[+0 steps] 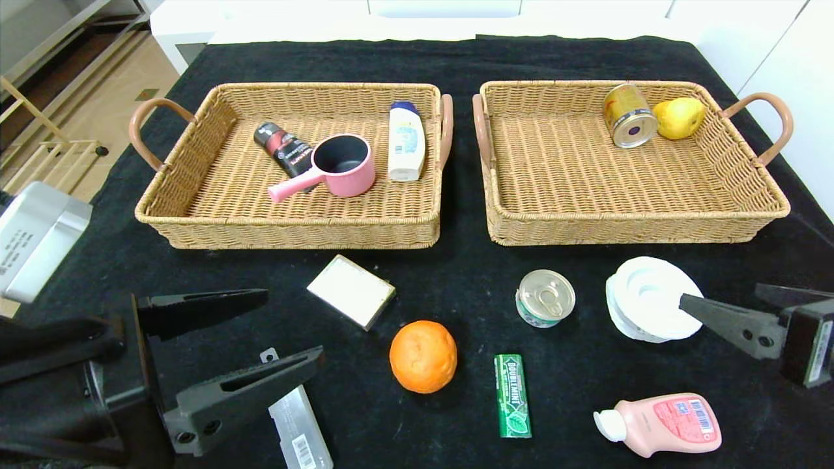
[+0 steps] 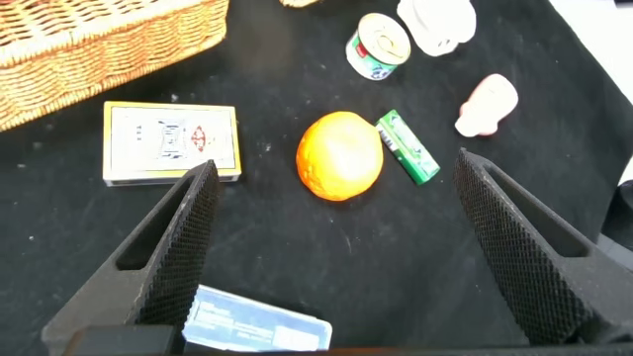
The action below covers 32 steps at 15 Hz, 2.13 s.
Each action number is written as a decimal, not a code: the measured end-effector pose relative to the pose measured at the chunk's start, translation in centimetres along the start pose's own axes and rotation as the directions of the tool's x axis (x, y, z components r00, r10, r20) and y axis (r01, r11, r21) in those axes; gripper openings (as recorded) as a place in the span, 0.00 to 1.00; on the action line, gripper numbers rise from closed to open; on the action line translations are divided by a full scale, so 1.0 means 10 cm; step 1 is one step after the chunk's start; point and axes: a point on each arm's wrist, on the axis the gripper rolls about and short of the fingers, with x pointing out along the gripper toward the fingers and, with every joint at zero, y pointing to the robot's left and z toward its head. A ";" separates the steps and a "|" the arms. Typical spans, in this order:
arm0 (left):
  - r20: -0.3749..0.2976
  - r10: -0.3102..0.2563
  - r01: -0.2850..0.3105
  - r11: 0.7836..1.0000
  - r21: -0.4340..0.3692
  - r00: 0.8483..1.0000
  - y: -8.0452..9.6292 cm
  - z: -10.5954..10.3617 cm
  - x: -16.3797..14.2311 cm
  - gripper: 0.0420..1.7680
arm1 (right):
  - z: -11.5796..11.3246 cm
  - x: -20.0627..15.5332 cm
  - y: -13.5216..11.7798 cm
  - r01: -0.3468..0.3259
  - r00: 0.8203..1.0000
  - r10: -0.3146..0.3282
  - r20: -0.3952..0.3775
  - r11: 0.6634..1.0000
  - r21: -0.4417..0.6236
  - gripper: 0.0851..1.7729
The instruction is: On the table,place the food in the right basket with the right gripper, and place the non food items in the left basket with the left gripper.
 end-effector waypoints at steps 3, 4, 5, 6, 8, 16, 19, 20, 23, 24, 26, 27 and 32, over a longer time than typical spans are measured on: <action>-0.002 0.003 -0.003 1.000 -0.001 1.000 0.00 0.00 0.00 0.97 | 0.18 0.10 0.00 0.123 0.988 -0.109 -0.106 0.983 0.135 0.96; 0.000 0.005 -0.005 1.000 -0.002 1.000 0.00 0.00 0.00 0.97 | 0.21 0.15 -0.01 0.159 0.979 -0.135 -0.151 0.974 0.159 0.96; 0.001 0.017 -0.017 1.000 -0.002 1.000 0.01 0.00 0.00 0.97 | 0.24 0.21 -0.03 0.190 0.971 -0.158 -0.178 0.966 0.178 0.96; 0.002 0.031 -0.031 1.000 -0.002 1.000 0.01 0.00 0.00 0.97 | 0.26 0.28 -0.05 0.213 0.965 -0.178 -0.191 0.959 0.186 0.96; -0.003 0.037 -0.037 0.999 -0.002 0.999 0.01 0.00 0.01 0.97 | 0.25 0.43 -0.11 0.256 0.951 -0.212 -0.223 0.948 0.189 0.96; -0.013 0.036 -0.036 0.999 -0.003 0.999 0.01 -0.02 0.02 0.97 | 0.12 0.82 -0.22 0.331 0.914 -0.270 -0.304 0.928 0.173 0.96; -0.017 0.036 -0.036 0.999 -0.003 0.999 0.01 -0.03 0.02 0.97 | 0.10 0.88 -0.24 0.339 0.910 -0.275 -0.309 0.924 0.176 0.96; -0.019 0.036 -0.036 0.999 -0.003 0.999 0.02 -0.04 0.03 0.97 | 0.09 0.90 -0.25 0.343 0.908 -0.278 -0.313 0.923 0.175 0.96; -0.021 0.036 -0.036 0.999 -0.003 0.999 0.01 -0.04 0.03 0.97 | 0.07 0.92 -0.25 0.347 0.904 -0.280 -0.322 0.922 0.171 0.96; -0.021 0.036 -0.036 0.999 -0.003 0.999 0.01 -0.04 0.03 0.97 | 0.07 0.92 -0.25 0.347 0.904 -0.280 -0.322 0.922 0.171 0.96; -0.018 0.035 -0.035 0.999 0.000 0.999 0.01 -0.04 0.02 0.97 | 0.06 0.93 -0.25 0.347 0.902 -0.279 -0.328 0.923 0.168 0.86; -0.016 0.036 -0.036 0.999 0.000 0.999 0.01 -0.04 0.01 0.97 | 0.06 0.94 -0.25 0.346 0.902 -0.279 -0.330 0.923 0.168 0.76; -0.019 0.036 -0.036 0.999 0.000 0.999 0.01 -0.05 0.02 0.97 | 0.01 0.98 -0.25 0.353 0.895 -0.278 -0.350 0.920 0.172 0.41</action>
